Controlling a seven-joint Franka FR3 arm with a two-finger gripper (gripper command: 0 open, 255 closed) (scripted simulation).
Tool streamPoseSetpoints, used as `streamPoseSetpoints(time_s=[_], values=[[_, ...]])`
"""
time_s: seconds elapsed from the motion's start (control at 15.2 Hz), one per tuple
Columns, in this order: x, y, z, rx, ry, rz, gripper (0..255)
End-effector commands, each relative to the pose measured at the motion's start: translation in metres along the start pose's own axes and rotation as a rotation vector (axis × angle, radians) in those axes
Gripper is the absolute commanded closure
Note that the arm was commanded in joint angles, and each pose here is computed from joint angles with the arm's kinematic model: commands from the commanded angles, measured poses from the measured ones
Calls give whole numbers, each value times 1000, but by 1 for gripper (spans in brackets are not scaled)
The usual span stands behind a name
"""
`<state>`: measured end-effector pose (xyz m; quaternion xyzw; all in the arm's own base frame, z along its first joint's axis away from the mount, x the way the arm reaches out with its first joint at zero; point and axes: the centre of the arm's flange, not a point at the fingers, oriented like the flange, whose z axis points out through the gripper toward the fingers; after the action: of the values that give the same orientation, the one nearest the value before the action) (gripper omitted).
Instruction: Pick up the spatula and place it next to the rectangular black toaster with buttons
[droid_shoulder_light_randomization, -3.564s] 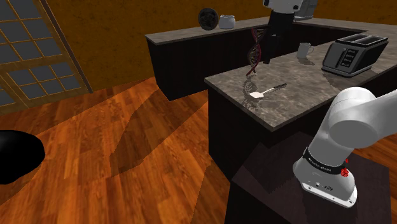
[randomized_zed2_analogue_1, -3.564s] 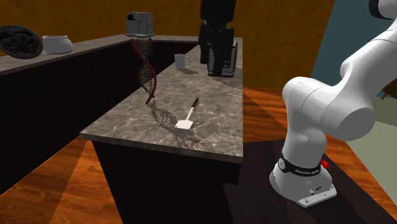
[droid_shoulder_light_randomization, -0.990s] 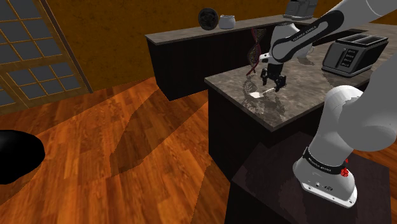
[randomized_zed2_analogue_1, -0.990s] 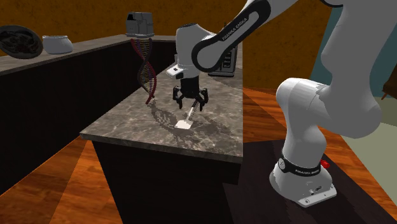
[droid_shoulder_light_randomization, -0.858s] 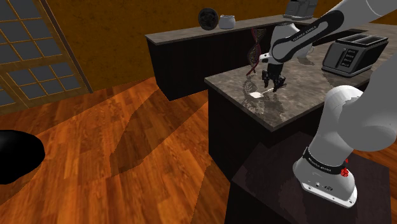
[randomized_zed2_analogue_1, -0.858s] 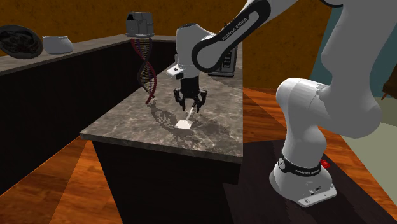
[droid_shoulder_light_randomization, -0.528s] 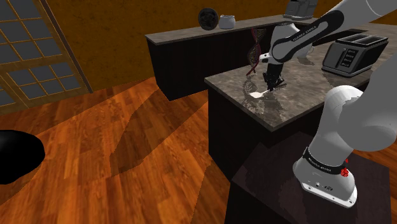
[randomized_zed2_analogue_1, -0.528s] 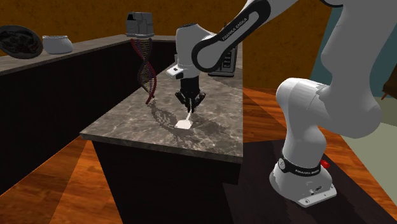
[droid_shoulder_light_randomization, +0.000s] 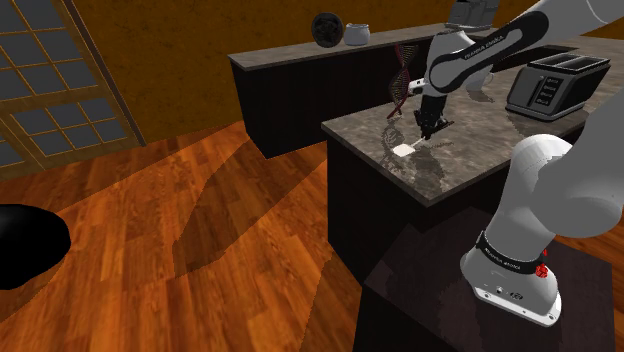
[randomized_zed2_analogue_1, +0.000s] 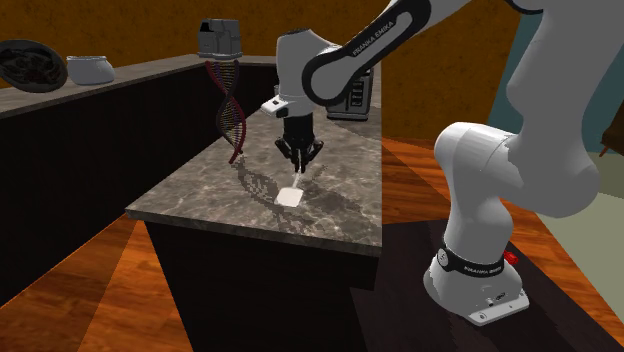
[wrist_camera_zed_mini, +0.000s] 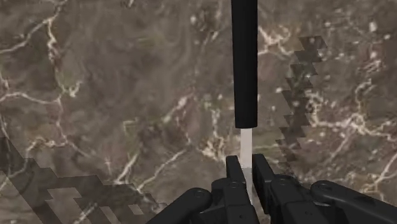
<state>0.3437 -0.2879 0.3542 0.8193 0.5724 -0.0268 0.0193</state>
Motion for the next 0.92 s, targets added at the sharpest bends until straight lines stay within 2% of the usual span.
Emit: streamPoseSetpoints(time_s=[0.0, 0.86], values=[[-1, 1, -11, 0, 0, 0, 255], [-5, 1, -79, 0, 0, 0, 255]])
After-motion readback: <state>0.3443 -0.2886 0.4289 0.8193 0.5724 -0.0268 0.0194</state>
